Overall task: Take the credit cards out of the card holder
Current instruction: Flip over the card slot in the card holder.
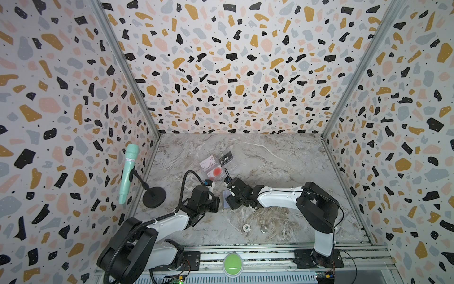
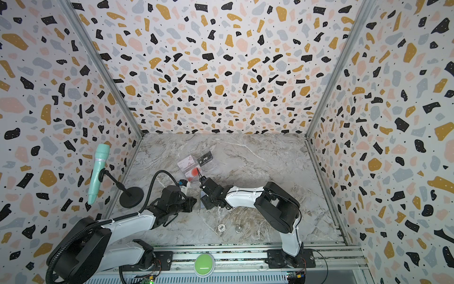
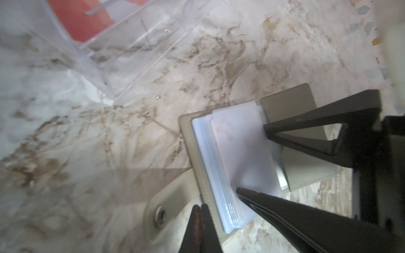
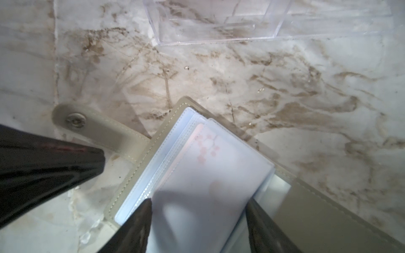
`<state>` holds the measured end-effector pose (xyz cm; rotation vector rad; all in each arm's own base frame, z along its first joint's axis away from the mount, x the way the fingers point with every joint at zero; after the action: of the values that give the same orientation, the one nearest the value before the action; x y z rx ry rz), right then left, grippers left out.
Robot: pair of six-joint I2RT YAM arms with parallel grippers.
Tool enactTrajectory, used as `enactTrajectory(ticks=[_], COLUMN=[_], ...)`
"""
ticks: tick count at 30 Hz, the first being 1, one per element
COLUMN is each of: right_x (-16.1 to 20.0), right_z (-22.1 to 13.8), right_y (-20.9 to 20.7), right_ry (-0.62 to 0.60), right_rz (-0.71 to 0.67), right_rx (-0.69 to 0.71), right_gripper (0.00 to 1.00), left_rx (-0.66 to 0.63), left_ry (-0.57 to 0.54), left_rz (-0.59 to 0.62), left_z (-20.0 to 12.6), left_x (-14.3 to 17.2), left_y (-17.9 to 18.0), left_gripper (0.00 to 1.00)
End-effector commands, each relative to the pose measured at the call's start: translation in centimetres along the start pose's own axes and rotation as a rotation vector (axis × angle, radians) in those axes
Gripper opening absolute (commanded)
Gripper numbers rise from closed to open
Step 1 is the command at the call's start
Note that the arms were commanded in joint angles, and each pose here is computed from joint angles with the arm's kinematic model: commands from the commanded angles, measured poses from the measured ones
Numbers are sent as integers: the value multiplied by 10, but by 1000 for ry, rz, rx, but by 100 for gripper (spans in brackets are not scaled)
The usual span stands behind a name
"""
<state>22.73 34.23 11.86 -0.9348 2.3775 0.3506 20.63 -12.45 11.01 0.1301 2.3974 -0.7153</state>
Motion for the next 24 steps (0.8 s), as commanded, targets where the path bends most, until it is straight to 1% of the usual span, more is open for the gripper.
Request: enactTrajectory(ticks=[1,6,9,11,15,24], right_x=[0,-1,-1,-2,-6,-8], right_z=[-8,-10,-12,-15,-22,-11], right_y=[-4,-4,-4,-3,3,12], right_ry=[16,7,0,-11,-53,-28], right_rz=[-4,-5,-3,-6,-22,-60], right_rx=[53,54,52,32,-17,-1], right_gripper=[67,65,65,68,80,82], left_rx=[69,67,36,18,-25,-101], left_ry=[-80,-72,-50,-42,-37,-5], left_rz=[43,34,24,16,12,-6], left_z=[-3,8,16,18,18,22], left_x=[-24,-29,-27,-25,-20,-10], left_y=[-15,-15,-10,-8,-3,10], left_gripper=[3,2,0,0,0,0])
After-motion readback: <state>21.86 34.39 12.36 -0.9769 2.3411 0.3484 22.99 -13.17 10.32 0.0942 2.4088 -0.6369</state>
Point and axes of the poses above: each gripper's point midway between its finger pads, its own z axis out along the fingers, its own y axis along the line the jaws close on, x = y × z, the point moved 10 cm from there along -z, back along the fingers, and after that the axes turned 1 degree about -z, right-handed, at the moved point
